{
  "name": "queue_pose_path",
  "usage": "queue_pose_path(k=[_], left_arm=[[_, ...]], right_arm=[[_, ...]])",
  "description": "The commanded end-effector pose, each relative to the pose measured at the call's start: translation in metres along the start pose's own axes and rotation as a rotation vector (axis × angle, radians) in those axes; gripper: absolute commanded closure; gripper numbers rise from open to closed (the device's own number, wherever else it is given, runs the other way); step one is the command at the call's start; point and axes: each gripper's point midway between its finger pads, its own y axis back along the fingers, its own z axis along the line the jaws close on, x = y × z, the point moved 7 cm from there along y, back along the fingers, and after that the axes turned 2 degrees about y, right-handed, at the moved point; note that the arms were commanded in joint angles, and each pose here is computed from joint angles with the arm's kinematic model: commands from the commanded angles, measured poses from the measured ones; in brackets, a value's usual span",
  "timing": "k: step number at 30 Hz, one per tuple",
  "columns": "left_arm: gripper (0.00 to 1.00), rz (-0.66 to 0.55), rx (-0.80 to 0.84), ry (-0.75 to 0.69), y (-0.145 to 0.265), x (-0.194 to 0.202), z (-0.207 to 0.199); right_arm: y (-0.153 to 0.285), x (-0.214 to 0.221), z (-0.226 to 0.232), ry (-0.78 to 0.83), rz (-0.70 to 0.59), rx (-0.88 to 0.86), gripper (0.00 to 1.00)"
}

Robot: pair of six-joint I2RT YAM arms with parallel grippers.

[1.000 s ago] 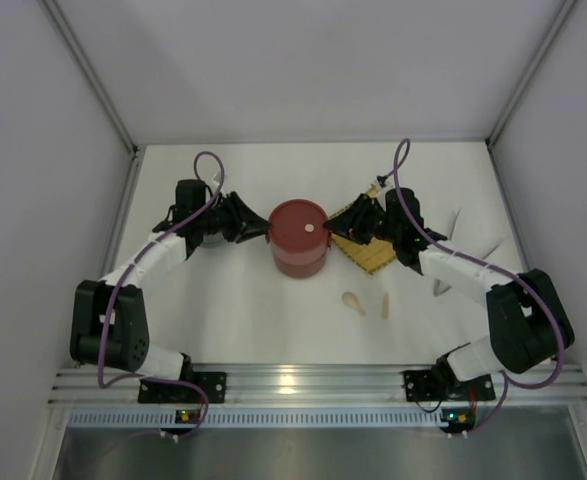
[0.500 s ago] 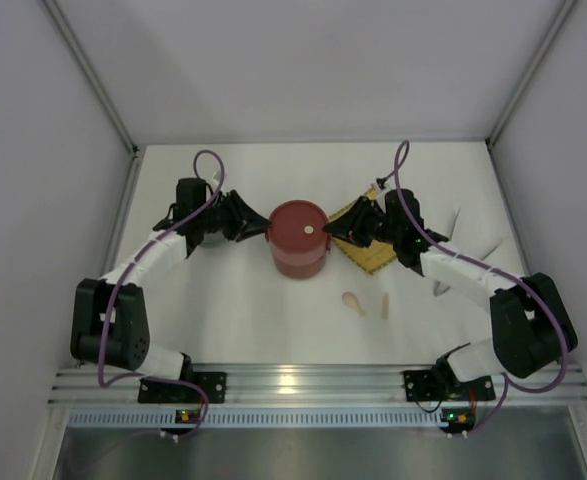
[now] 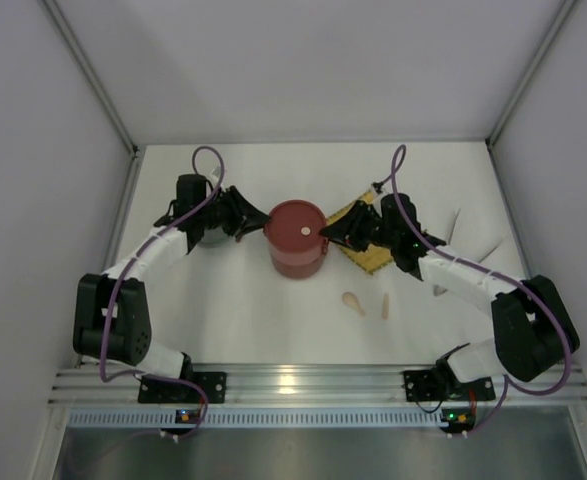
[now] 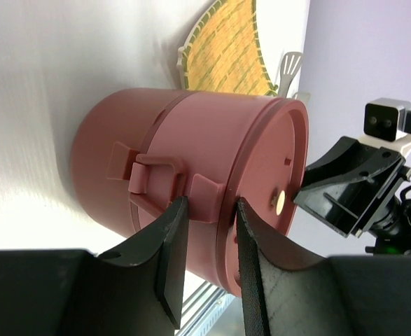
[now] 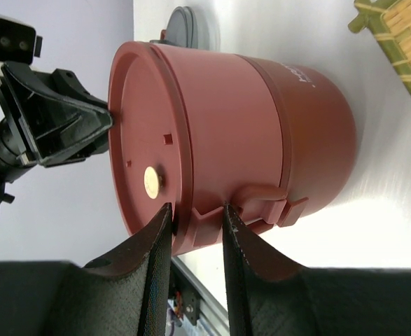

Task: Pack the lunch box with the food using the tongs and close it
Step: Adjust the packing box at the center of the board.

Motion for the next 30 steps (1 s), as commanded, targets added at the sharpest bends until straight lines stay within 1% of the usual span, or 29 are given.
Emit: queue_pose_path(k=[1,7,8,11,12,24,27,30], left_arm=[[0.67,0.025,-0.003,0.029,-0.012,0.001,-0.002],[0.65,0.017,-0.011,0.030,-0.013,-0.001,-0.002],[0.63,0.018,-0.015,0.033,-0.014,-0.001,-0.002],[0.62,0.015,-0.020,0.031,-0.014,-0.002,-0.001],[0.59,0.011,-0.020,0.028,-0.014,-0.002,-0.002],[0.58,0.008,-0.031,0.020,-0.014,-0.004,-0.002],[0.56,0.004,-0.034,0.017,-0.014,-0.005,-0.003],[0.56,0.000,-0.040,0.011,-0.012,-0.005,-0.003]], right_arm=[[0.008,0.035,0.045,0.085,0.150,-0.219,0.73],[0.006,0.048,0.049,0.090,0.170,-0.230,0.73],[0.006,0.050,0.051,0.092,0.176,-0.237,0.73],[0.005,0.058,0.056,0.099,0.191,-0.250,0.73],[0.005,0.059,0.056,0.100,0.188,-0.248,0.72],[-0.001,0.072,0.062,0.116,0.221,-0.259,0.71],[-0.001,0.072,0.062,0.119,0.223,-0.262,0.71],[-0.001,0.073,0.062,0.122,0.225,-0.260,0.71]])
